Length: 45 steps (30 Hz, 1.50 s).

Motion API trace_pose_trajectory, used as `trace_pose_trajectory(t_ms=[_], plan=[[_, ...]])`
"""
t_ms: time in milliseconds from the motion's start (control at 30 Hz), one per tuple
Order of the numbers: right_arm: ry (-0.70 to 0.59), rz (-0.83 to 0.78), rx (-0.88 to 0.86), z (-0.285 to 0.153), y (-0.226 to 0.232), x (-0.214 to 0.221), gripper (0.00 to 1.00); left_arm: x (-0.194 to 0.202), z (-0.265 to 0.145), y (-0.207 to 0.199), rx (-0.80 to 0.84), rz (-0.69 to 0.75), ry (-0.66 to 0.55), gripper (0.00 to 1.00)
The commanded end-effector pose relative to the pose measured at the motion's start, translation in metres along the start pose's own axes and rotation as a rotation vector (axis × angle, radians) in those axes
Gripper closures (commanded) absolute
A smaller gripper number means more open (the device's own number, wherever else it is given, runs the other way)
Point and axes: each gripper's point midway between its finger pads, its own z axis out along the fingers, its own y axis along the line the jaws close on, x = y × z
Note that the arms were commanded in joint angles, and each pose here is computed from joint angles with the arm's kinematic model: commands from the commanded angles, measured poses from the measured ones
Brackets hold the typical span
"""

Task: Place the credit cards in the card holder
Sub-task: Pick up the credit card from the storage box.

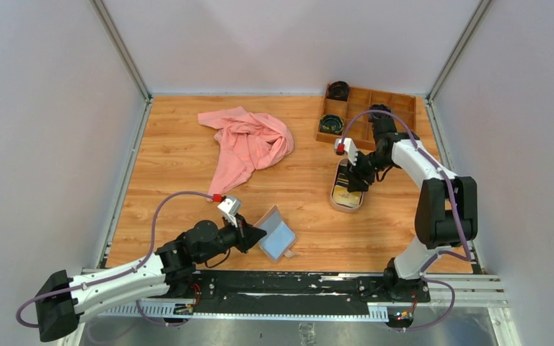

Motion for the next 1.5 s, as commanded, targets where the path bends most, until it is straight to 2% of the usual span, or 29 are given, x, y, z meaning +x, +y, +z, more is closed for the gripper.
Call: trace_pose_trajectory(t_ms=[0,400,533,633,700,867,1000,1233,1333,1467], plan=[[0.061,0.034,0.036,0.009,-0.008,0.017,0.45,-0.017,0.004,-0.008,0.018,-0.005,-0.056,1.0],[0.079,0.043,-0.036,0.025,0.011,0.019,0.41,-0.014,0.004,-0.006,0.015,-0.018,-0.05,1.0],[0.133,0.047,-0.02,0.031,0.007,0.029,0.19,-0.012,0.005,-0.006,0.017,-0.022,-0.05,1.0],[0.149,0.05,0.007,0.031,0.003,0.032,0.18,-0.011,0.005,-0.006,0.019,-0.025,-0.046,1.0],[0.151,0.045,0.019,0.031,0.001,0.032,0.2,-0.011,0.005,-0.006,0.018,-0.026,-0.046,1.0],[0.154,0.042,0.034,0.03,-0.001,0.03,0.43,-0.011,0.005,-0.006,0.019,-0.029,-0.046,1.0],[0.137,0.03,0.051,0.024,-0.001,0.023,0.56,-0.011,0.005,-0.007,0.021,-0.032,-0.044,1.0],[0.127,0.007,0.081,0.014,-0.001,0.018,0.59,-0.011,0.005,-0.008,0.026,-0.034,-0.043,1.0],[0.128,0.004,0.086,0.013,-0.002,0.017,0.65,-0.011,0.005,-0.008,0.027,-0.035,-0.042,1.0],[0.135,0.012,0.096,0.011,-0.004,0.018,0.67,-0.012,0.005,-0.009,0.03,-0.037,-0.042,1.0]])
